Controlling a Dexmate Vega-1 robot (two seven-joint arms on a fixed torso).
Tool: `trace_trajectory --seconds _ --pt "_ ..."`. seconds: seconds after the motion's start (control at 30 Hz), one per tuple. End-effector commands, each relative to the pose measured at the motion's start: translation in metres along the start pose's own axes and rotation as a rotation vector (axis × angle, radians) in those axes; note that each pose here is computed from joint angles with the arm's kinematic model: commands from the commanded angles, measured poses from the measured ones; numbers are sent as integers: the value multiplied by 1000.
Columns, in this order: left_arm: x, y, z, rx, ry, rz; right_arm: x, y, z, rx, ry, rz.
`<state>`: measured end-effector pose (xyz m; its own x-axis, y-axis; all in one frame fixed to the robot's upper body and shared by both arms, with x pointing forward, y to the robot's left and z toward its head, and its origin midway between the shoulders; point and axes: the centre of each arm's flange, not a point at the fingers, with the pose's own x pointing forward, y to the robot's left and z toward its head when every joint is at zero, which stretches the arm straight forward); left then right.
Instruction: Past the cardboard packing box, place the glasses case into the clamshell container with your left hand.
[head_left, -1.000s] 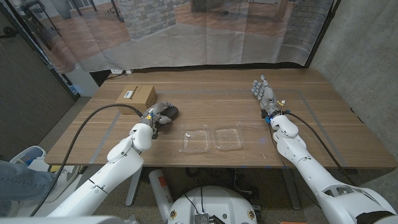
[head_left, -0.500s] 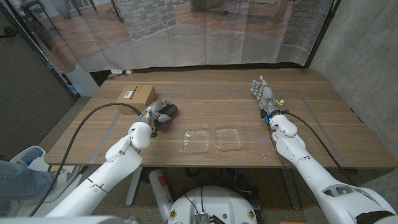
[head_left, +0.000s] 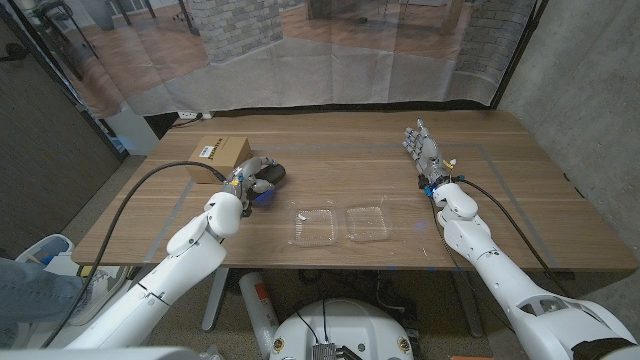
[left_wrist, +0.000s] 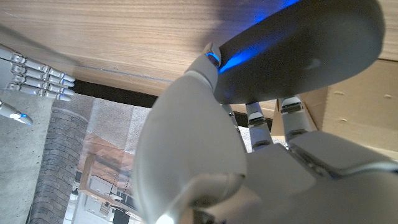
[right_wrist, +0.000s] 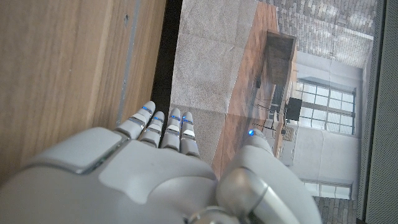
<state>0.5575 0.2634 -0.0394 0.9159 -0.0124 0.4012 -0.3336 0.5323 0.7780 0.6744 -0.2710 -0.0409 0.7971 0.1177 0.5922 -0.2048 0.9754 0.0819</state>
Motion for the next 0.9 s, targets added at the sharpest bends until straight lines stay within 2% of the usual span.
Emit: trace_trajectory --seconds 0.03,0.37,0.9 --pt "8 6 6 11 -20 -4 -1 -4 1 1 -3 -11" --pt "13 10 12 18 -50 -6 -1 -6 3 0 -10 -15" --pt "12 15 17 31 -81 -23 -4 -6 3 4 -11 -25"
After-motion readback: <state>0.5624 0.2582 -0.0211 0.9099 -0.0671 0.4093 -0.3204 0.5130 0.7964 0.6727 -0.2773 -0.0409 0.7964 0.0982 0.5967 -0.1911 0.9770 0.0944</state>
